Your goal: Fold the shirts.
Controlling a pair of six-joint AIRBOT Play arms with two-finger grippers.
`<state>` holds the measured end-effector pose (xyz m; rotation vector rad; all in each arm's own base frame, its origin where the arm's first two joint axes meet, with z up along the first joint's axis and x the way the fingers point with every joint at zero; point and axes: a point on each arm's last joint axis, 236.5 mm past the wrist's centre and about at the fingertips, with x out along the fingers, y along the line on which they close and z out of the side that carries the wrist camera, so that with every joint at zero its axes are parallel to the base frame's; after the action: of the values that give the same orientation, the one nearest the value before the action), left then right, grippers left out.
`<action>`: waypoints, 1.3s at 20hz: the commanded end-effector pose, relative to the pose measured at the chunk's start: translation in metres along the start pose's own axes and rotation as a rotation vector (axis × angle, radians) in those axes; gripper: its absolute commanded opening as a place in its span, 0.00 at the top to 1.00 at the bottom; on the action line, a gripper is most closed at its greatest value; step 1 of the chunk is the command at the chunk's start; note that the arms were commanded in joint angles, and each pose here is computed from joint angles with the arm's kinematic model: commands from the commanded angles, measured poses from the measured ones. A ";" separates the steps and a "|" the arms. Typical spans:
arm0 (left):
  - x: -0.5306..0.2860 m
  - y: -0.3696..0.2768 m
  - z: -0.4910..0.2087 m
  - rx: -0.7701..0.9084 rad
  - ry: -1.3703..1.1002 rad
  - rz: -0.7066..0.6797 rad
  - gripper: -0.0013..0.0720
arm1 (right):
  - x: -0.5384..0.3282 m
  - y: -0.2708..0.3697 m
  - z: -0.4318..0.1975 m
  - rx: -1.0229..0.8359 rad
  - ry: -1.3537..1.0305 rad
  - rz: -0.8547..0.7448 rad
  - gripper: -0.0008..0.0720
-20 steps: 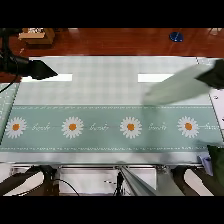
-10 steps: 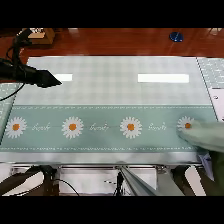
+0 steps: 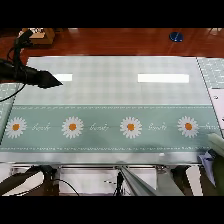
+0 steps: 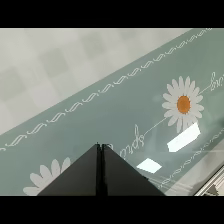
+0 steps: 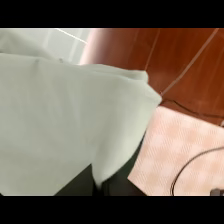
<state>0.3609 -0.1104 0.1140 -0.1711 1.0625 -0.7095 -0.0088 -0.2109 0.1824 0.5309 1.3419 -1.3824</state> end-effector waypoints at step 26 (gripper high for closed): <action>-0.073 0.098 0.035 -0.139 -0.269 0.205 0.81 | 0.027 0.047 0.096 0.025 -0.531 0.203 0.45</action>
<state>0.4034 0.0077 0.1362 -0.2558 0.8918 -0.4085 -0.0550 -0.2654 0.1541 0.3508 1.1359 -1.5855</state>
